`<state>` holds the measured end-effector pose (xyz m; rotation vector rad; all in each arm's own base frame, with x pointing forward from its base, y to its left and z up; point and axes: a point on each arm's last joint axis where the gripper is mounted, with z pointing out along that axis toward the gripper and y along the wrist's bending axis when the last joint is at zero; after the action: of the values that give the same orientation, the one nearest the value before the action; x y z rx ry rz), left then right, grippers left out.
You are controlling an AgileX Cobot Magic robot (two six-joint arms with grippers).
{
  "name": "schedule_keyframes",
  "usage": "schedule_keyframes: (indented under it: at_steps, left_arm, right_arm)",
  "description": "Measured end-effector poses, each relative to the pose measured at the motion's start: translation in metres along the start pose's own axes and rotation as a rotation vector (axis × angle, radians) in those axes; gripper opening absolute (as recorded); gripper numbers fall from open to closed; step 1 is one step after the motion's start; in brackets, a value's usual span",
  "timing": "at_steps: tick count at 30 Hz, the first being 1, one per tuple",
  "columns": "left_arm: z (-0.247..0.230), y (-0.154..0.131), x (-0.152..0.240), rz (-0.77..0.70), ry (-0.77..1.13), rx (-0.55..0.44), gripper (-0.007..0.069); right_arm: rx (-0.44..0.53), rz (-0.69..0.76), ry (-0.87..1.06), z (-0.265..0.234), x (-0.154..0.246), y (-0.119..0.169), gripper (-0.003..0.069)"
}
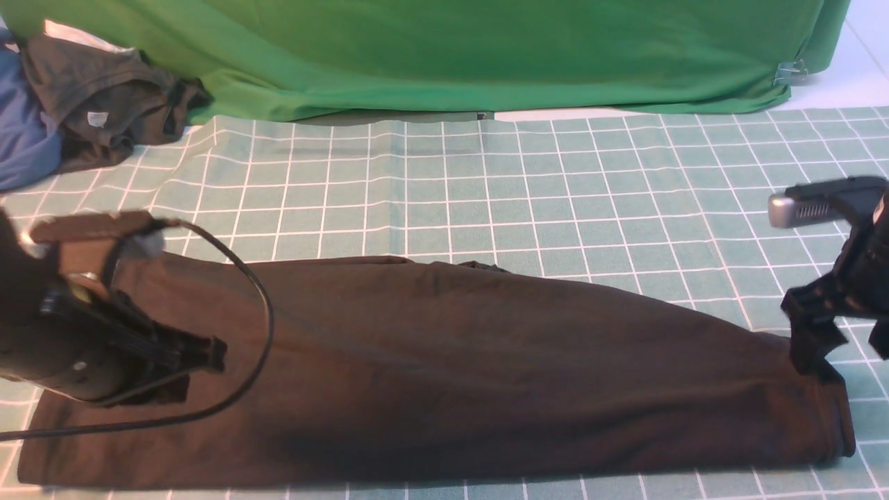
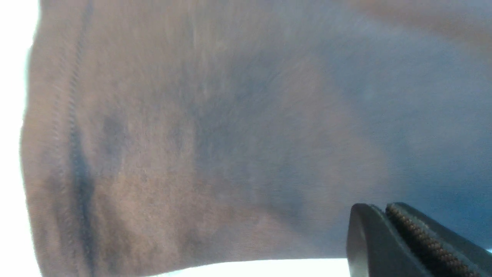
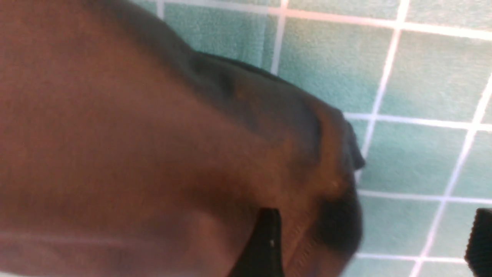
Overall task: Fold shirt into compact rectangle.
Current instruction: 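Pull the folded dark garment lengthwise by its ends to straighten it flat on the table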
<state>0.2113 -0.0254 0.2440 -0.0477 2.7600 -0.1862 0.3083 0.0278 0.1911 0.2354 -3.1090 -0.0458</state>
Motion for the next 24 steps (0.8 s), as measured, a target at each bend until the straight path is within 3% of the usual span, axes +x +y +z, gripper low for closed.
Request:
schedule_keyframes:
  at_steps: [5, 11, 14, 16, 17, 19, 24]
  left_arm:
    - [-0.033, -0.006, 0.007, -0.023, -0.136, 0.067, 0.0007]
    - [-0.056, -0.010, 0.013, -0.010, -0.244, 0.104, 0.0007]
    - [-0.057, -0.010, 0.014, -0.003, -0.251, 0.108, 0.0007]
    - [-0.057, -0.010, 0.014, 0.002, -0.247, 0.108, 0.0007]
    - [-0.057, -0.010, 0.014, 0.001, -0.246, 0.109, 0.0007]
    - [-0.057, -0.010, 0.015, 0.002, -0.238, 0.109, 0.0007]
    - [-0.057, -0.010, 0.017, 0.003, -0.221, 0.109, 0.0007]
  right_arm:
    - [-0.011, 0.022, -0.044, 0.024, 0.007, 0.001, 0.0629]
    - [-0.024, 0.028, -0.030, 0.042, 0.004, 0.001, 0.0549]
    - [-0.037, -0.001, -0.025, 0.044, 0.002, 0.002, 0.0449]
    - [-0.056, -0.016, -0.021, 0.044, 0.002, 0.004, 0.0296]
    - [-0.056, -0.016, -0.020, 0.044, 0.002, 0.004, 0.0277]
    - [-0.068, -0.033, -0.025, 0.042, 0.002, 0.007, 0.0101]
    - [-0.011, -0.086, -0.065, 0.028, 0.007, 0.002, 0.0076]
